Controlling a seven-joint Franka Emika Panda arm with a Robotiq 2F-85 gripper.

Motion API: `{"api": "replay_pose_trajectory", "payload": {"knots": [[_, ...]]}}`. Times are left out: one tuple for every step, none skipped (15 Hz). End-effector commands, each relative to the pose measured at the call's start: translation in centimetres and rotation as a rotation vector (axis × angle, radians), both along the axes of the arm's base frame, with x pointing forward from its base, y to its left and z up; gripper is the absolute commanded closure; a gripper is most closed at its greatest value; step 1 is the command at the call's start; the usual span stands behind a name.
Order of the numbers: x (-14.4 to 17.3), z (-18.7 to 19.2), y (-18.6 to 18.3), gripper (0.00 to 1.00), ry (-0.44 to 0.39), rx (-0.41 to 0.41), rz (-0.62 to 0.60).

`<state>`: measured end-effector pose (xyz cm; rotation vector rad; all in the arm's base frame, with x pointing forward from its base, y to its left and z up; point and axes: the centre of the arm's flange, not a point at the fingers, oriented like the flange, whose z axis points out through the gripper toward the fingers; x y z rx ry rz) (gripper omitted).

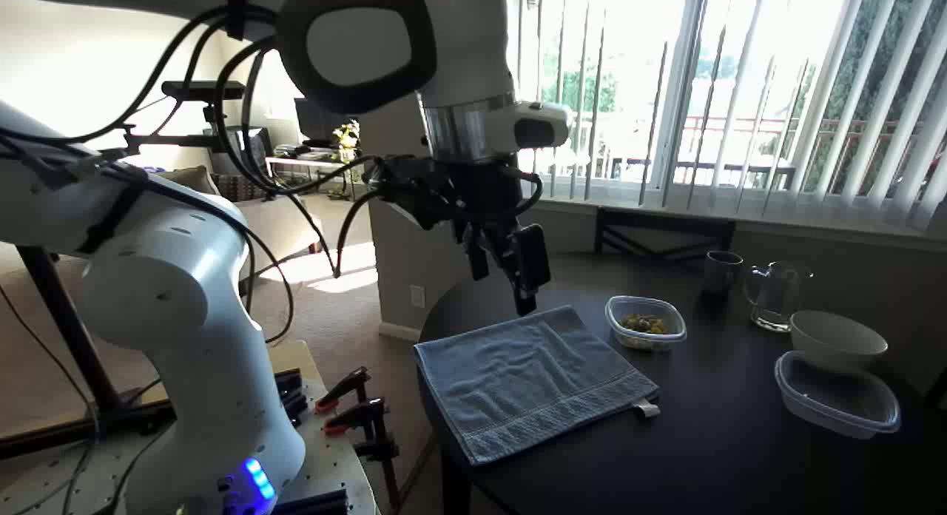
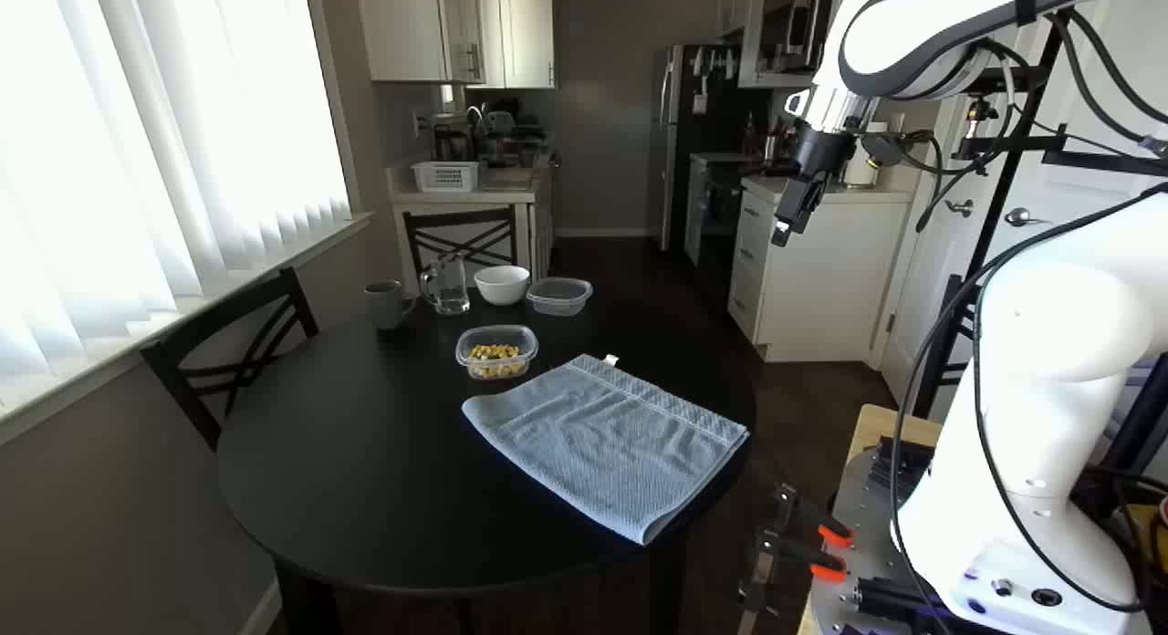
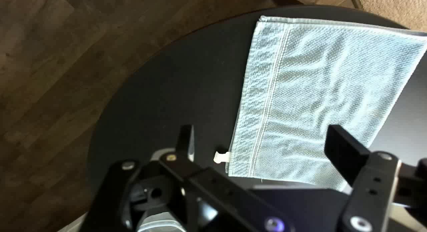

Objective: Put the objects in the container on the towel

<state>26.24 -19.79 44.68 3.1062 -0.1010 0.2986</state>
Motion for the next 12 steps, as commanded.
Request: {"api": "replay_pose_trajectory", "payload": {"knots": [[0.0, 0.0, 0.0, 0.00, 0.000, 0.000, 0.000], [0.0, 0.0, 0.0, 0.00, 0.000, 0.000, 0.000], [0.0, 0.0, 0.0, 0.00, 0.000, 0.000, 0.000], [0.0, 0.0, 0.0, 0.00, 0.000, 0.000, 0.000], [0.9, 0.1, 0.8, 0.00, 0.000, 0.000, 0.005], [2.2, 0.3, 1.9, 0.00, -0.008, -0.003, -0.008], [3.8, 0.6, 3.2, 0.00, -0.019, 0.001, -0.015], [6.2, 1.0, 4.8, 0.00, -0.031, 0.008, -0.040], [8.2, 1.4, 6.2, 0.00, -0.057, 0.021, -0.064], [10.2, 1.8, 7.3, 0.00, -0.084, 0.039, -0.090], [12.2, 2.0, 8.5, 0.00, -0.106, 0.046, -0.121], [14.2, 2.2, 9.5, 0.00, -0.130, 0.057, -0.169]]}}
